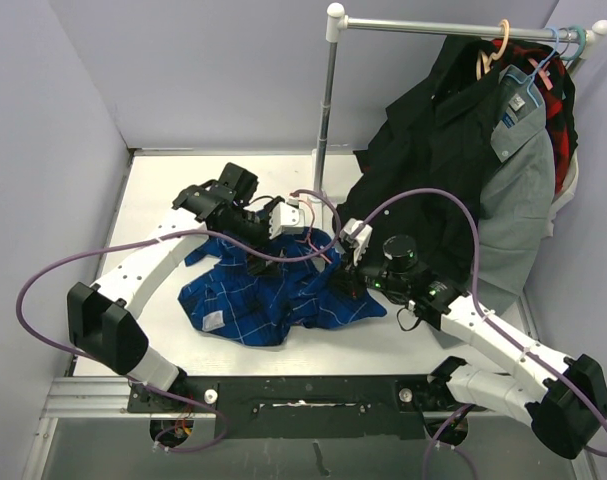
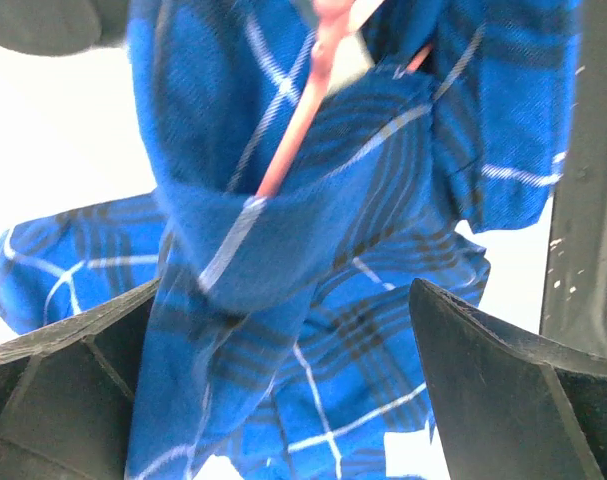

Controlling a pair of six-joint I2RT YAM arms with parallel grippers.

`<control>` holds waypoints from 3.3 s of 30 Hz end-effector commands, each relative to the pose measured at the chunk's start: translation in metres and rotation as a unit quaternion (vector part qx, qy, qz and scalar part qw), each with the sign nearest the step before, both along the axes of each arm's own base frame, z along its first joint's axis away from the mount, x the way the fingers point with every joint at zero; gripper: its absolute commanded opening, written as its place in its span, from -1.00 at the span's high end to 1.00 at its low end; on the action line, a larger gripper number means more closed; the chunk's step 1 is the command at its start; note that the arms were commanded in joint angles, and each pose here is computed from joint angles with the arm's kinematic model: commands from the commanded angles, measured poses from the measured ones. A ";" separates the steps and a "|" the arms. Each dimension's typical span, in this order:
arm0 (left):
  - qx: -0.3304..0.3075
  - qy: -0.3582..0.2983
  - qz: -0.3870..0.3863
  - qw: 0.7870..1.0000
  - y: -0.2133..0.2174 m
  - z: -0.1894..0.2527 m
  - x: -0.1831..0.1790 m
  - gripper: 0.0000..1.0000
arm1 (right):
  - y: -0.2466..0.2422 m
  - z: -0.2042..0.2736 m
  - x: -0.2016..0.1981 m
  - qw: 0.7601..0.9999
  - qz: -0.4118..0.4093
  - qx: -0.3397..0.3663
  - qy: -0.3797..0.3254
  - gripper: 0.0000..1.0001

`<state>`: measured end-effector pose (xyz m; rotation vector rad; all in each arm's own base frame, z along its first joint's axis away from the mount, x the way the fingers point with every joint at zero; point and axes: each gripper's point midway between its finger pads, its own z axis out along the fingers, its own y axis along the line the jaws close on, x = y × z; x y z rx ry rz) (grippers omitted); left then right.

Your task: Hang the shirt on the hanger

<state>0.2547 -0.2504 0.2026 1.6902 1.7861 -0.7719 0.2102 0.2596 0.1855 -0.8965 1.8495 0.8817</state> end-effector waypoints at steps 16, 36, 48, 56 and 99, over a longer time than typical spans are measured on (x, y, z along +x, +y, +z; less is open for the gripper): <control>0.467 -0.172 -0.237 0.834 0.157 -0.034 0.008 -0.96 | 0.001 -0.003 0.007 1.000 -0.020 0.017 0.010 1.00; -0.089 -0.041 0.073 0.993 0.175 0.022 0.033 -0.96 | -0.004 -0.003 0.005 0.999 -0.028 0.022 0.007 1.00; -0.175 -0.054 0.048 0.982 0.131 -0.016 0.091 -0.95 | -0.009 0.021 -0.002 1.000 -0.015 0.014 -0.003 1.00; -0.161 0.024 -0.004 0.987 0.133 -0.060 0.110 -0.68 | -0.021 0.032 -0.001 0.999 -0.034 -0.004 -0.012 1.00; -0.172 0.117 0.212 0.955 0.161 0.067 0.137 -0.96 | -0.133 0.146 0.027 0.960 -0.255 -0.068 -0.098 1.00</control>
